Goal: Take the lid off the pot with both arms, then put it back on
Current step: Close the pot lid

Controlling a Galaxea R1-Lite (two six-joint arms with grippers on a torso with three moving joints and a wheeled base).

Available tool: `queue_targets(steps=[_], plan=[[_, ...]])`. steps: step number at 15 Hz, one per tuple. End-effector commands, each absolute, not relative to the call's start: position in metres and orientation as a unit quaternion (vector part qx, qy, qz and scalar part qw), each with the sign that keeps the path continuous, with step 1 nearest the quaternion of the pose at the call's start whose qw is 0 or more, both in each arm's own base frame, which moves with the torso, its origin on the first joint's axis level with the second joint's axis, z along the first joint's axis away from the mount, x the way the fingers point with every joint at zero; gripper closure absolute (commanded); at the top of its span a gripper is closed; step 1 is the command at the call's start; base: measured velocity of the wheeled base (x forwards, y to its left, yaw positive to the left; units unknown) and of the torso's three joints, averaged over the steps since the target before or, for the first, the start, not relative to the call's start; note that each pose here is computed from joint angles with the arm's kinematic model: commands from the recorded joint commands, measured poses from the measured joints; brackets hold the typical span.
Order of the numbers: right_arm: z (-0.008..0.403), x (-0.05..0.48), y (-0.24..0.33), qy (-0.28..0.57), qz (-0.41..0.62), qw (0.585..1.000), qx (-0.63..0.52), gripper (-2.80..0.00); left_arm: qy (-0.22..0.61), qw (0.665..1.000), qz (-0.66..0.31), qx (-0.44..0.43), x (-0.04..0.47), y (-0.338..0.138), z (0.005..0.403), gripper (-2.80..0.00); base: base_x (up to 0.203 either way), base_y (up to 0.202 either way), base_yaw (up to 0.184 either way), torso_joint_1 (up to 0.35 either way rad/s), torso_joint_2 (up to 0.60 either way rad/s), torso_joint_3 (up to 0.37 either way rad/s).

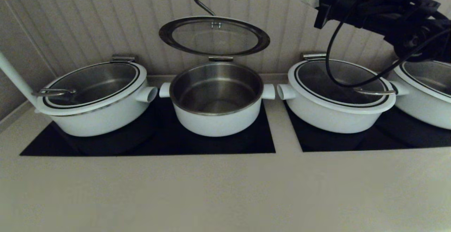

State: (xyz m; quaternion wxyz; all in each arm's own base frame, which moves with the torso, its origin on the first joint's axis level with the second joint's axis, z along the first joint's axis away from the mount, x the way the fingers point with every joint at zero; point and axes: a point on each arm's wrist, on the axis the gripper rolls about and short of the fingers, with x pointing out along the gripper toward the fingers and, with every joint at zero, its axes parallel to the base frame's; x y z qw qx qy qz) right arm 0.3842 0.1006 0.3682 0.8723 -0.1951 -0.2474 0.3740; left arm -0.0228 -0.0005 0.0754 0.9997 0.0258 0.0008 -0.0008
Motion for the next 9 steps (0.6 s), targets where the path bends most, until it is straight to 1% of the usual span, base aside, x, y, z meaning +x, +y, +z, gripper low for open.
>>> queue_targets(steps=[1, 6, 9], plan=[[0.363, 0.388, 0.101, -0.244, 0.377, 0.872, -0.196, 0.00, 0.001, 1.000, -0.001, 0.026, -0.023, -0.001, 0.075, 0.00, 0.000, 0.000, 0.000, 0.000, 0.00, 0.000], [0.348, 0.399, 0.105, -0.232, 0.411, 0.859, -0.199, 0.00, 0.001, 1.000, -0.001, 0.026, -0.023, -0.001, 0.075, 0.00, 0.000, 0.000, 0.000, 0.000, 0.00, 0.000], [0.335, 0.408, 0.109, -0.225, 0.427, 0.847, -0.222, 0.00, 0.001, 1.000, -0.001, 0.026, -0.023, -0.001, 0.075, 0.00, 0.000, 0.000, 0.000, 0.000, 0.00, 0.000]])
